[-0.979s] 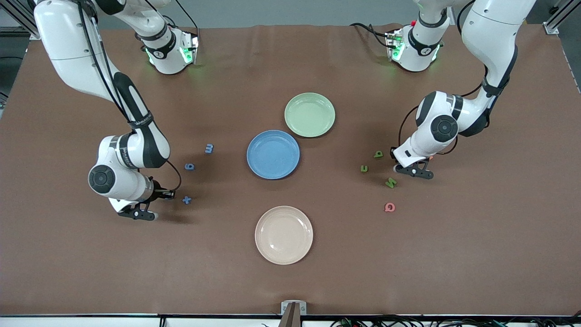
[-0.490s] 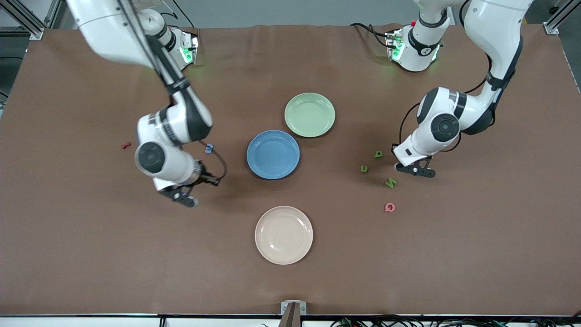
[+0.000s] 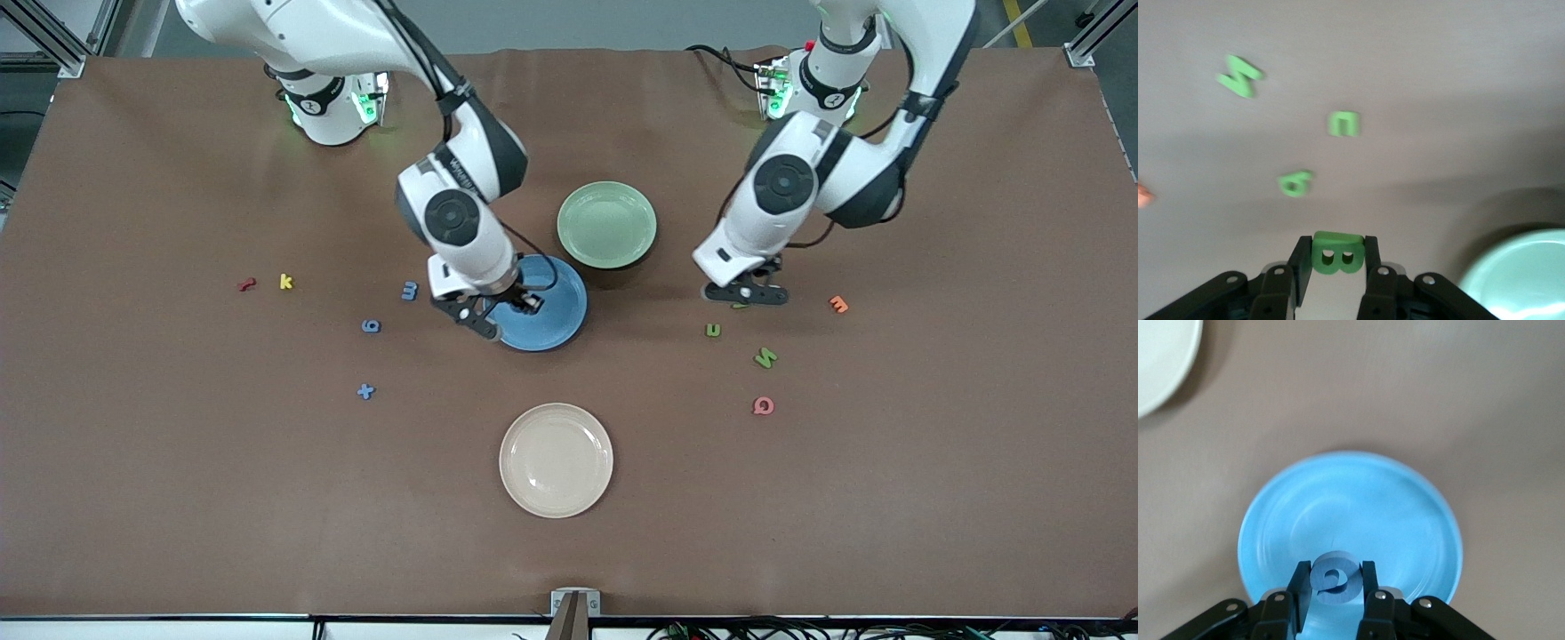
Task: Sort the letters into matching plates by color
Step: 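Place the blue G on the blue plate while the left gripper places B, then grasp the blue X with the right gripper while the left gripper reaches letters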
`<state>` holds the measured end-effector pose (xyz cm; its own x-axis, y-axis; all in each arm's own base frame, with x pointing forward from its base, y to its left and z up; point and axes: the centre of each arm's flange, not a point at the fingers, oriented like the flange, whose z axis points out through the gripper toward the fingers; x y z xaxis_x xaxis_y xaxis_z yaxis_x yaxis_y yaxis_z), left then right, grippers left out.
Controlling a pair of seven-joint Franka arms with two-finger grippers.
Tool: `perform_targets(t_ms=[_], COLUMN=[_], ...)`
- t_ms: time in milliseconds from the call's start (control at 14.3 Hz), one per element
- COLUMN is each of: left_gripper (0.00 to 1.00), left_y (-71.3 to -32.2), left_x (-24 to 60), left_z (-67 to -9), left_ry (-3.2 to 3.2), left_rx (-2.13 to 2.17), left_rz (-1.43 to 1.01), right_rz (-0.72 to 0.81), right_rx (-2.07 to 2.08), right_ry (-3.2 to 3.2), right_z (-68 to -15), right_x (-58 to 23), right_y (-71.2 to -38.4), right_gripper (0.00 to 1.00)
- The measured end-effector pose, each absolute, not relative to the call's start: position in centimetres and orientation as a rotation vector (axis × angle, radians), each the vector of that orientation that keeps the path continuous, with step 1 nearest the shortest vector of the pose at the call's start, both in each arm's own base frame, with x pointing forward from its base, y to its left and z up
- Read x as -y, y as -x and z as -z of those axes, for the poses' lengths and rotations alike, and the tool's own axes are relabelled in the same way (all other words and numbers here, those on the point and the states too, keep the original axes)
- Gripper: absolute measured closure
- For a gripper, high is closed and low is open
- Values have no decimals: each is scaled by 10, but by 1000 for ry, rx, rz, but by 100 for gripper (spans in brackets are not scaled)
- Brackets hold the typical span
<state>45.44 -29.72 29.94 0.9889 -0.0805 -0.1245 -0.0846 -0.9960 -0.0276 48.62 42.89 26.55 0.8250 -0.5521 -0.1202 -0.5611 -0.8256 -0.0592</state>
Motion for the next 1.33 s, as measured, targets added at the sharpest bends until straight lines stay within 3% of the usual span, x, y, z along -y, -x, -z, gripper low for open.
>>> perform_targets(t_ms=[280,700,770,1189,1329], left_gripper=[64,64,64,64,64], left_y=[-418,-350,-345,-314,-307], left_x=[363,440,444,454,459], left_z=[-287,-245,-236,-206,-206], left_ry=[3109,3139,3143,3115,3122], left_rx=[-56,-5,8,-30,-44], left_rz=[-235,-280,-293,-358,-351], right_rz=[-115,-93,-90,-86,-119], right_rx=[-941,-983,-986,-987,-921], right_ry=[2879,2853,2849,2868,2928], right_z=[-232,-201,-203,-211,-222], right_x=[-460,-471,-472,-462,-443], right_y=[-462,-477,-479,-495,-515], right_gripper=[65,65,61,3,0])
